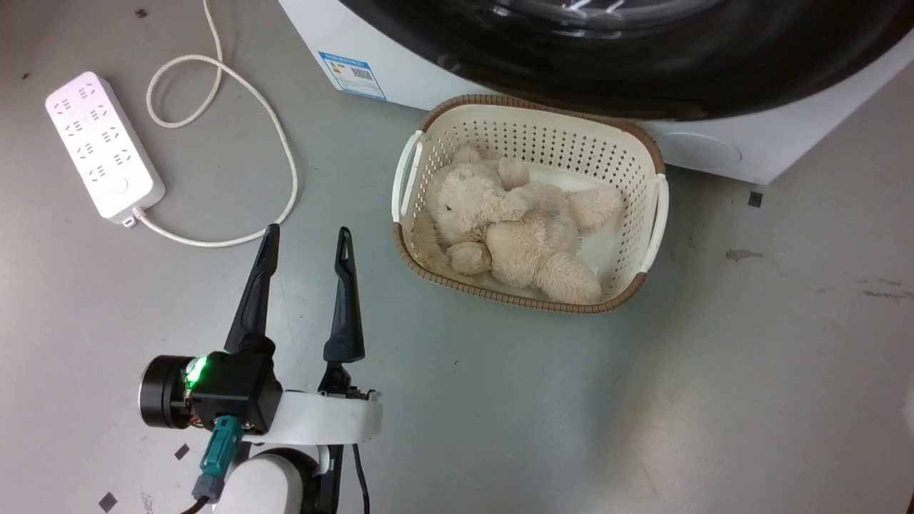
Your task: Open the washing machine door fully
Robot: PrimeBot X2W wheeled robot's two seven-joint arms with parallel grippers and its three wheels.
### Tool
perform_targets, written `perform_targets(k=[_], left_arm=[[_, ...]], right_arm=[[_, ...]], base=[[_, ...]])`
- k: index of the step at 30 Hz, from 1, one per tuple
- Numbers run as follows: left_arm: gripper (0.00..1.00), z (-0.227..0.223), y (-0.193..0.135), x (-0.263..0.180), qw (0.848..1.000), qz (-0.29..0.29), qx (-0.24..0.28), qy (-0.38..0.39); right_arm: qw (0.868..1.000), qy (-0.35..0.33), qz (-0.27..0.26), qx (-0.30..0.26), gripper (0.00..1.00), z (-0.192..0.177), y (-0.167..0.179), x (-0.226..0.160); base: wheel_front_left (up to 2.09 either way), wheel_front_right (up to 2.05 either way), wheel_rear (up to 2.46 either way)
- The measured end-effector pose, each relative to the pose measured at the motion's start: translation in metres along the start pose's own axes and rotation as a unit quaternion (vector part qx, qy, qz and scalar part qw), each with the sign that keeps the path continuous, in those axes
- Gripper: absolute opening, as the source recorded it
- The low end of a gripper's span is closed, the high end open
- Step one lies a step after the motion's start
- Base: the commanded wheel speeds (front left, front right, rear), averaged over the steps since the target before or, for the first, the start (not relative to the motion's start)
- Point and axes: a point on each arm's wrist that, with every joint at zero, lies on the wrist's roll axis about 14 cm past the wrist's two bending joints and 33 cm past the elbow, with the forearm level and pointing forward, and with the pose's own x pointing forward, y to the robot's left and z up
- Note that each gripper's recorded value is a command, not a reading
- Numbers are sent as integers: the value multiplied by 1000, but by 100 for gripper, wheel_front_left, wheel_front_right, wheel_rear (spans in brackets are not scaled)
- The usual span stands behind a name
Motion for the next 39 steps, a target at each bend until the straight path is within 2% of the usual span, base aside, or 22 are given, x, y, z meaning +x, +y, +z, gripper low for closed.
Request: perform_targets(k=[12, 21, 31, 33, 37, 38, 39], left_arm=[[100, 31, -4, -8, 999, -5, -12, -45], [100, 41, -11, -33, 998, -26, -24, -52], [100, 40, -16, -62, 998, -41, -34, -44], [100, 36, -18, -68, 998, -48, -36, -37], [100, 32, -18, -73, 998, -50, -37, -30], [100, 32, -17, -75, 998, -51, -38, -29], [100, 32, -17, -75, 998, -51, -38, -29]], right_arm=[[995, 94, 16, 42, 0, -40, 6, -38], [982, 182, 26, 49, 0, -97, 6, -75], [961, 264, 75, 47, 0, -166, 24, -108], [951, 290, 95, 46, 0, -190, 32, -114], [941, 316, 116, 43, 0, -216, 40, -119], [933, 333, 128, 42, 0, -234, 46, -123], [933, 333, 128, 42, 0, -234, 46, -123]], base=[[0, 0, 0], [0, 0, 0], [0, 0, 0], [0, 0, 0], [0, 0, 0], [0, 0, 0], [0, 0, 0]])
